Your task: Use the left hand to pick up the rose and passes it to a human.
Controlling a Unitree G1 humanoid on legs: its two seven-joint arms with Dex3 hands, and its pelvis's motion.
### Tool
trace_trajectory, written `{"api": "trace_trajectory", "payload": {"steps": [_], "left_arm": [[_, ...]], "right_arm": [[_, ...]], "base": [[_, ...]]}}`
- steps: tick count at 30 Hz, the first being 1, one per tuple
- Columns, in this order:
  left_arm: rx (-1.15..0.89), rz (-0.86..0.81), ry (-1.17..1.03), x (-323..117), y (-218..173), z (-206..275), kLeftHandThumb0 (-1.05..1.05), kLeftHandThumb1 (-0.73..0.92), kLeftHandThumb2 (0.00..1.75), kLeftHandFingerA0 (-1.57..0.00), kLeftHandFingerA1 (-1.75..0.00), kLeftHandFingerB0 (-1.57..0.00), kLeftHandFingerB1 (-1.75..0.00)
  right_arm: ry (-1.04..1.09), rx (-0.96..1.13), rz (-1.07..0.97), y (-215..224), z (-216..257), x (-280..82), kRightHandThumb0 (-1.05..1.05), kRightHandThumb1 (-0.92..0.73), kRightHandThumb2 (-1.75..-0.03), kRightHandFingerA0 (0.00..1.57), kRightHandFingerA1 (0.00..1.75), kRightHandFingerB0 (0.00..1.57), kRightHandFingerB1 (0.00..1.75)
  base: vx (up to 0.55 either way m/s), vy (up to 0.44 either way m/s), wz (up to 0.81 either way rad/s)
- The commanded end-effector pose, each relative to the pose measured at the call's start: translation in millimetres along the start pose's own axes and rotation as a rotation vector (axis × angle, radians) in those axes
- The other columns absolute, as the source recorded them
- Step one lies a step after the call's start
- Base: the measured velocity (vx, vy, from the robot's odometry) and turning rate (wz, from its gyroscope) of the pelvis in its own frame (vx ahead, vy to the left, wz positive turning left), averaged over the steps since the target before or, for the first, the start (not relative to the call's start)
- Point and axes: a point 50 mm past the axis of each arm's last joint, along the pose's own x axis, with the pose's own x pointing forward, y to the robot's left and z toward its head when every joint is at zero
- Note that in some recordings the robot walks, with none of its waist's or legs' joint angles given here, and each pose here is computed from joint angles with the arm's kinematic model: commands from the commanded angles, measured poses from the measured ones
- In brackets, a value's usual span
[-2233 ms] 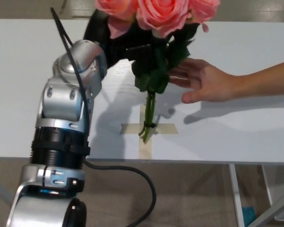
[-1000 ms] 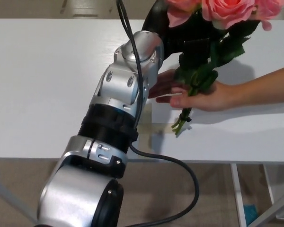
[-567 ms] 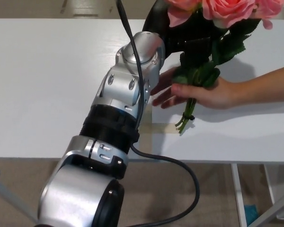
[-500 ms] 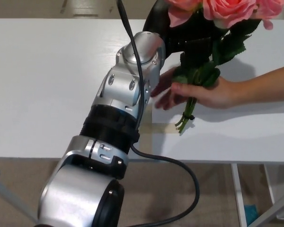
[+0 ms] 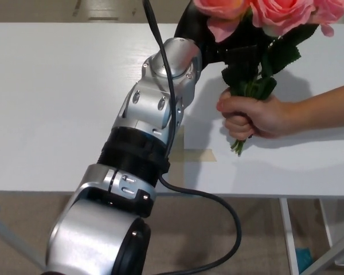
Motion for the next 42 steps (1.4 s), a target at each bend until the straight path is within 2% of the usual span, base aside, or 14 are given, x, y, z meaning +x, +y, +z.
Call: {"api": "trace_trajectory", "payload": {"steps": [1,2,3,4,5,6,7,8,11,27,28,33,34,42], "left_arm": [[-0.005,-0.006,-0.008,1.0,-1.9,1.5,-0.2,0.83,0.64,-1.01,-1.39,-0.8,-0.81],[-0.002,-0.005,-0.01,0.9,-0.9,1.2,-0.2,0.83,0.64,-1.01,-1.39,-0.8,-0.81],[0.012,-0.002,-0.015,1.0,0.5,2.2,-0.22,0.81,0.64,-1.06,-1.26,-0.84,-0.6],[0.028,-0.014,-0.009,1.0,2.6,2.9,-0.31,0.71,0.62,-1.1,-0.77,-0.54,-0.39],[0.028,-0.047,0.001,1.2,4.2,2.6,-0.4,0.61,0.58,-0.75,-0.46,-0.15,-0.27],[0.041,-0.087,0.015,1.3,5.4,1.7,-0.67,0.41,0.74,0.0,-0.08,0.0,0.0],[0.06,-0.127,0.031,1.2,6.5,0.5,-0.67,0.41,0.74,0.0,-0.08,0.0,0.0],[0.095,-0.181,0.047,0.5,8.8,-0.9,-0.72,0.45,0.55,0.0,0.0,0.0,0.0],[0.169,-0.243,0.074,-1.2,15.8,-2.9,-0.89,0.43,0.6,0.0,0.0,0.0,0.0],[0.283,-0.226,0.153,-8.4,45.2,-9.5,-0.81,0.48,0.56,0.0,0.0,0.0,0.0],[0.289,-0.223,0.156,-9.3,49.1,-8.6,-0.81,0.48,0.56,0.0,0.0,0.0,0.0],[0.289,-0.216,0.156,-11.5,58.0,-6.9,-0.81,0.47,0.56,0.0,0.0,0.0,0.0],[0.307,-0.202,0.162,-15.3,69.3,-4.7,-0.82,0.47,0.56,0.0,0.0,0.0,0.0],[0.352,-0.17,0.137,-42.5,100.4,-7.2,-0.78,0.48,0.54,0.0,0.0,0.0,0.0]], "right_arm": [[0.004,0.007,0.004,-0.1,0.9,0.2,-0.56,-0.73,-0.62,0.6,0.55,0.55,0.37],[0.005,0.005,0.002,-0.3,1.0,0.2,-0.56,-0.73,-0.62,0.6,0.55,0.55,0.37],[0.004,0.002,0.001,-0.6,2.1,0.3,-0.56,-0.73,-0.62,0.6,0.55,0.55,0.37],[0.003,0.003,0.001,-0.6,3.3,0.5,-0.57,-0.73,-0.62,0.6,0.55,0.54,0.37],[0.004,0.004,0.001,-0.4,3.3,0.5,-0.57,-0.73,-0.62,0.6,0.55,0.54,0.36],[0.004,0.005,0.0,-0.8,3.0,0.5,-0.57,-0.73,-0.62,0.6,0.54,0.54,0.36],[0.004,0.007,0.0,-1.4,2.8,0.4,-0.57,-0.73,-0.62,0.6,0.54,0.54,0.36],[0.003,0.005,0.0,-1.4,2.7,0.3,-0.57,-0.73,-0.62,0.6,0.54,0.54,0.36],[0.0,0.004,0.0,-1.8,3.8,0.4,-0.57,-0.73,-0.62,0.6,0.54,0.53,0.36],[-0.009,0.007,0.0,-3.5,8.2,0.8,-0.57,-0.72,-0.62,0.6,0.56,0.53,0.37],[-0.012,0.008,0.001,-4.2,9.5,0.8,-0.57,-0.58,-0.97,0.55,0.66,0.45,0.54],[-0.013,0.004,0.0,-5.0,10.3,0.8,-0.57,-0.58,-0.97,0.55,0.66,0.45,0.54],[-0.012,0.001,-0.001,-5.5,10.7,0.8,-0.57,-0.72,-0.62,0.6,0.58,0.53,0.37],[0.004,-0.003,0.0,-8.2,5.9,-0.1,-0.57,-0.72,-0.62,0.6,0.58,0.53,0.36]], "base": [[0.0,0.0,0.0],[0.0,0.0,0.0],[0.0,0.0,0.0],[0.0,0.0,0.0],[0.0,0.0,0.0],[0.0,0.0,0.0],[0.0,0.0,0.0],[0.0,0.0,0.0],[0.0,0.0,0.0],[0.0,0.0,0.0],[0.0,0.0,0.0],[0.0,0.0,0.0],[0.0,0.0,0.0],[0.0,0.0,0.0]]}}
